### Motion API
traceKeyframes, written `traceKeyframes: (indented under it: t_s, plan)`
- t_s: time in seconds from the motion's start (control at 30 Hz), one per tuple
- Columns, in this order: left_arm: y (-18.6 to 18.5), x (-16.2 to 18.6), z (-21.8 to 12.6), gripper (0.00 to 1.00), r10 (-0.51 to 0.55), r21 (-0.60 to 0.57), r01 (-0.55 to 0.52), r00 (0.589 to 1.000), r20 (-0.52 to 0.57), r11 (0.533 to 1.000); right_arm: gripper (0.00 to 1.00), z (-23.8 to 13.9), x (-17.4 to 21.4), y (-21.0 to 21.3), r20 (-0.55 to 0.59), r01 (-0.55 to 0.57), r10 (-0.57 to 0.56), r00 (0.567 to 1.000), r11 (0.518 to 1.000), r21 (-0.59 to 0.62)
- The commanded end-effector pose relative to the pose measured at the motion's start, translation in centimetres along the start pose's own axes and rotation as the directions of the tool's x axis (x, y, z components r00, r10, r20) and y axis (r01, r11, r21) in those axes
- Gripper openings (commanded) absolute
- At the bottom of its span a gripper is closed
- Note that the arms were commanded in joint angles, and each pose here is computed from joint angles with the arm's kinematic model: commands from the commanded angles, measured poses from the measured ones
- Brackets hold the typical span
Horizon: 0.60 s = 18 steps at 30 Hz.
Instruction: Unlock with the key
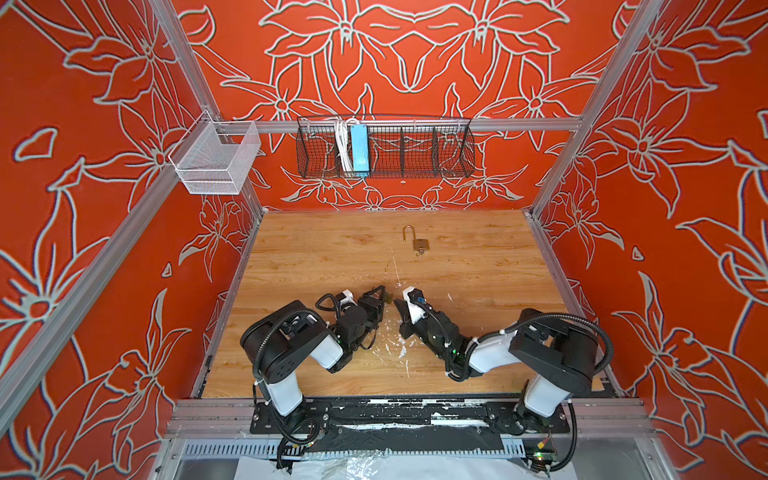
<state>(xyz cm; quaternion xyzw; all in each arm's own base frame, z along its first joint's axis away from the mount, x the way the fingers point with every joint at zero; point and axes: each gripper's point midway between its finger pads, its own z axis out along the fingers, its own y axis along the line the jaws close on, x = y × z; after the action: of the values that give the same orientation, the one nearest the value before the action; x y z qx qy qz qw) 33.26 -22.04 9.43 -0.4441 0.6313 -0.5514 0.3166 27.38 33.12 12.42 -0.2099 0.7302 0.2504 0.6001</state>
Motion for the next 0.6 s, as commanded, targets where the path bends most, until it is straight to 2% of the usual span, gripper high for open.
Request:
traceKeyframes:
  t_s: [0.0,0.13,0.27,0.43,0.57]
  plan:
    - [-4.6,4.2,-1.0,0.00,-0.020,0.148,0.047,0.984,-0.180,0.988,0.00,0.8,-0.8,2.4,0.015,-0.025,0.027,1.000,0.995,-0.096]
    - [-4.9,2.7,-1.5,0.00,0.019,0.166,0.000,0.994,-0.110,0.986,0.00,0.3,-1.4,0.9,0.042,-0.016,0.017,0.999,1.000,-0.020]
    - [-4.2,0.6,-1.8,0.00,0.032,0.120,-0.028,0.999,-0.032,0.992,0.00,-0.5,-2.5,-0.2,0.062,-0.011,0.009,0.998,1.000,0.029]
    - [-3.4,-2.3,-2.7,0.00,0.157,-0.011,-0.157,0.981,0.113,0.988,0.00,-1.3,-3.2,-0.2,0.038,0.037,-0.038,0.999,0.999,0.017]
    - [-3.1,-5.5,-4.5,0.00,0.275,-0.224,-0.225,0.934,0.229,0.948,0.00,-2.1,-3.8,-0.2,0.033,0.037,-0.037,0.999,0.999,0.007]
